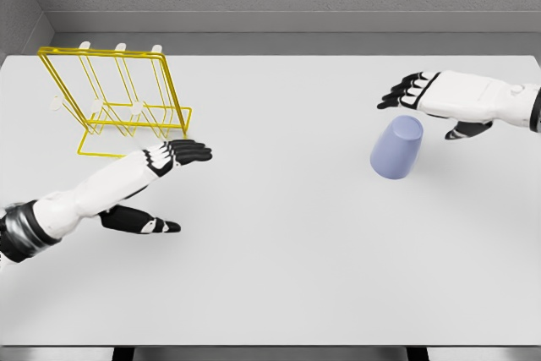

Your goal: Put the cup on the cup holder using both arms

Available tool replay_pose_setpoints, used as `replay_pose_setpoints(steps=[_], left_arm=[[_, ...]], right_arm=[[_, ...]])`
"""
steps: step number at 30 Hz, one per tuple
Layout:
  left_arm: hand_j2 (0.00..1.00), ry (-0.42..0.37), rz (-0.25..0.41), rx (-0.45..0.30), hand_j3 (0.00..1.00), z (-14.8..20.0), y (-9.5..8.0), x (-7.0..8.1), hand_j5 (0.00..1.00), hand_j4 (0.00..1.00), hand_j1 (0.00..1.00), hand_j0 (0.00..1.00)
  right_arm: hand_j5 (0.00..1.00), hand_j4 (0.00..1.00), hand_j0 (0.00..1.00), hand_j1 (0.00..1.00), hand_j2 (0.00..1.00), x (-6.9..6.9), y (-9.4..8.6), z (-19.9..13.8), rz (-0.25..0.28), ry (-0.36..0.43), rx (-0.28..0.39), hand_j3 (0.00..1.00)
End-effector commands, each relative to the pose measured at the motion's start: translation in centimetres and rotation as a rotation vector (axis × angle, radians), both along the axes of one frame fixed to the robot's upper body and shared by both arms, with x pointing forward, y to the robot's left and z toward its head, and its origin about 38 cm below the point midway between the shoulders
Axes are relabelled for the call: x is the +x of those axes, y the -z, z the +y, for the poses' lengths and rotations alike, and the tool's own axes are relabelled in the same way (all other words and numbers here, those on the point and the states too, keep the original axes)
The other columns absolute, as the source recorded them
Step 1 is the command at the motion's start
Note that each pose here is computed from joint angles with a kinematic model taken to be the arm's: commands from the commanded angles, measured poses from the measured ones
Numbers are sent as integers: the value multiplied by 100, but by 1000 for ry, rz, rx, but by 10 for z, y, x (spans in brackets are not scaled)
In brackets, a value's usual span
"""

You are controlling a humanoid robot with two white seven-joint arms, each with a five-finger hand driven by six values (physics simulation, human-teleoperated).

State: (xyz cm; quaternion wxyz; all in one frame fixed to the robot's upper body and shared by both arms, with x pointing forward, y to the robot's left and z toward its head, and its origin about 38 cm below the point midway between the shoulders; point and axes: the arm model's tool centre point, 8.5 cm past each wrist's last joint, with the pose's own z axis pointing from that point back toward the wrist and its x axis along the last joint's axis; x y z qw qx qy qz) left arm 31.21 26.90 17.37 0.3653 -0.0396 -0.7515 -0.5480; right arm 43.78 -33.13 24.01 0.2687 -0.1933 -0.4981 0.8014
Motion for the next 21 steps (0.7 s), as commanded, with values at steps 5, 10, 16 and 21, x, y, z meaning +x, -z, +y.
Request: replay_pose_setpoints(steps=[5, 10, 16, 21], left_arm=[[100, 22, 214, -57, 100, 3, 25, -19, 100, 100, 100, 100], [100, -11, 345, -146, 100, 12, 30, -23, 100, 100, 100, 100], [100, -65, 441, -341, 100, 18, 13, -5, 100, 100, 100, 100], [100, -22, 498, -436, 100, -5, 9, 6, 100, 100, 100, 100]], right_arm=[[100, 100, 100, 100, 100, 8, 17, -1, 28, 27, -21, 100], [100, 100, 100, 100, 100, 12, 30, 9, 43, 17, -28, 100], [100, 100, 100, 100, 100, 11, 36, 18, 55, -1, -25, 100], [100, 100, 100, 100, 100, 11, 37, 22, 55, -10, -24, 100]])
